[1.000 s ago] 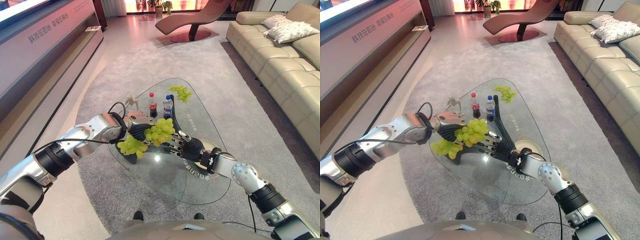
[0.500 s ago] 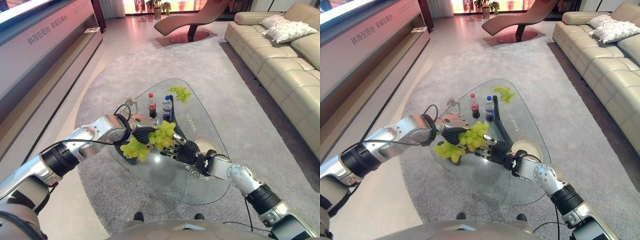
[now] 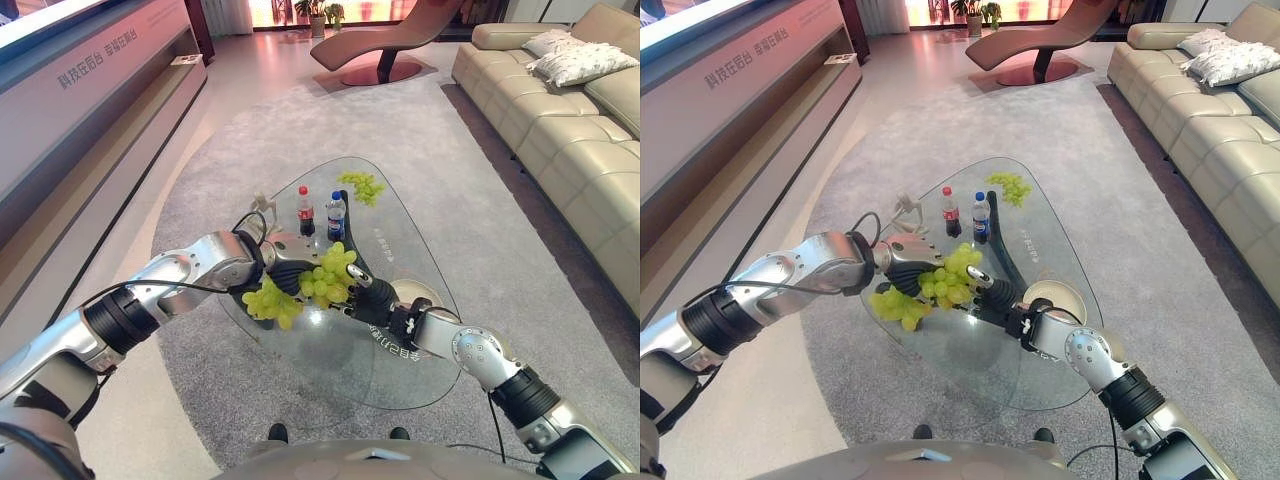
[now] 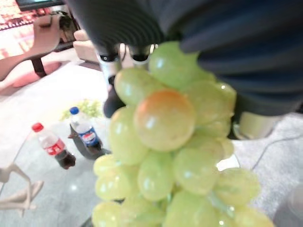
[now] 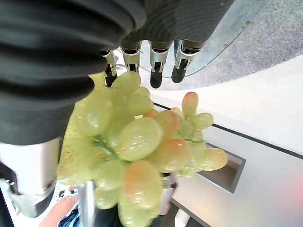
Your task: Pick up fruits into the plate
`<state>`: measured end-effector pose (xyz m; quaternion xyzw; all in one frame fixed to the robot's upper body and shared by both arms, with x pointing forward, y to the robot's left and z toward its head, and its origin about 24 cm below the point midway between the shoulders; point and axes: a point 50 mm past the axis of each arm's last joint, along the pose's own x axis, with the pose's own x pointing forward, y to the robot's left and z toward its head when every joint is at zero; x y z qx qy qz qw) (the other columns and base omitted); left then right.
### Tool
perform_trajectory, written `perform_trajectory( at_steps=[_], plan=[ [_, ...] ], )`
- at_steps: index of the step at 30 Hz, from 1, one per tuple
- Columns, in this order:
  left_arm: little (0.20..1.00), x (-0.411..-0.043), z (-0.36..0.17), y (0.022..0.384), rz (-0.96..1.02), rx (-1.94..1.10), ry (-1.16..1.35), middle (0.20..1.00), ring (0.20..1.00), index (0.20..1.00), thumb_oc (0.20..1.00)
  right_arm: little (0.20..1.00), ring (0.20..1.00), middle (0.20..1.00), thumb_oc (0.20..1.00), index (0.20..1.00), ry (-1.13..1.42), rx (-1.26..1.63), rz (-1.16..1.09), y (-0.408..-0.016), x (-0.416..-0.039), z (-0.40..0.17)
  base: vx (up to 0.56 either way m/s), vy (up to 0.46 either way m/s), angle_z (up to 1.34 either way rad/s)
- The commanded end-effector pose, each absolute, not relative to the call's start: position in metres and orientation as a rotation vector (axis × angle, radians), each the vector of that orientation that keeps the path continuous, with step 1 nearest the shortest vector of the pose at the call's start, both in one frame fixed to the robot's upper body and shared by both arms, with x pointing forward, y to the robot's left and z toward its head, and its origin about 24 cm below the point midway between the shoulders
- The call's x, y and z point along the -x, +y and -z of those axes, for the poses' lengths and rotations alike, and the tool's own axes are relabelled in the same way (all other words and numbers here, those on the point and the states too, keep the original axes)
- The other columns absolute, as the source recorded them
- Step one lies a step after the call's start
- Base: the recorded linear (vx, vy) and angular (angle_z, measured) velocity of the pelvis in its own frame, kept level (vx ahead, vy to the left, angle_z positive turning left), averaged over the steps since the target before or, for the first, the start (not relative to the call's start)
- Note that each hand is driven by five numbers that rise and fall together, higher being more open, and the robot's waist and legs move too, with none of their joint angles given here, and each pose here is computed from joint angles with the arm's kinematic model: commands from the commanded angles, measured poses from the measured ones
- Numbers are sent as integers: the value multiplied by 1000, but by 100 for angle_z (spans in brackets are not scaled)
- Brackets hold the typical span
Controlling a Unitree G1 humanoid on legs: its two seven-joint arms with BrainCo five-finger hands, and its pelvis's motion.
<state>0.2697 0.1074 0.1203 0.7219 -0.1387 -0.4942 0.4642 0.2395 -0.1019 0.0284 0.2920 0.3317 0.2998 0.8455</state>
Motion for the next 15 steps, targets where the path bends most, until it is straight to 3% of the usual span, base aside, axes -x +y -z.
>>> perform_trajectory(
  at_steps=[1,15],
  plan=[
    [200,-276,-160,88,1197,-1852,-516,200,200,200,200,1000,1000,1000,1000,1000,475,-693,-822,-74,-256,-87,0,0,0],
    [200,-264,-153,83,1268,-1900,-595,200,200,200,200,1000,1000,1000,1000,1000,496,-704,-812,-74,-255,-88,-2,0,0]
  ],
)
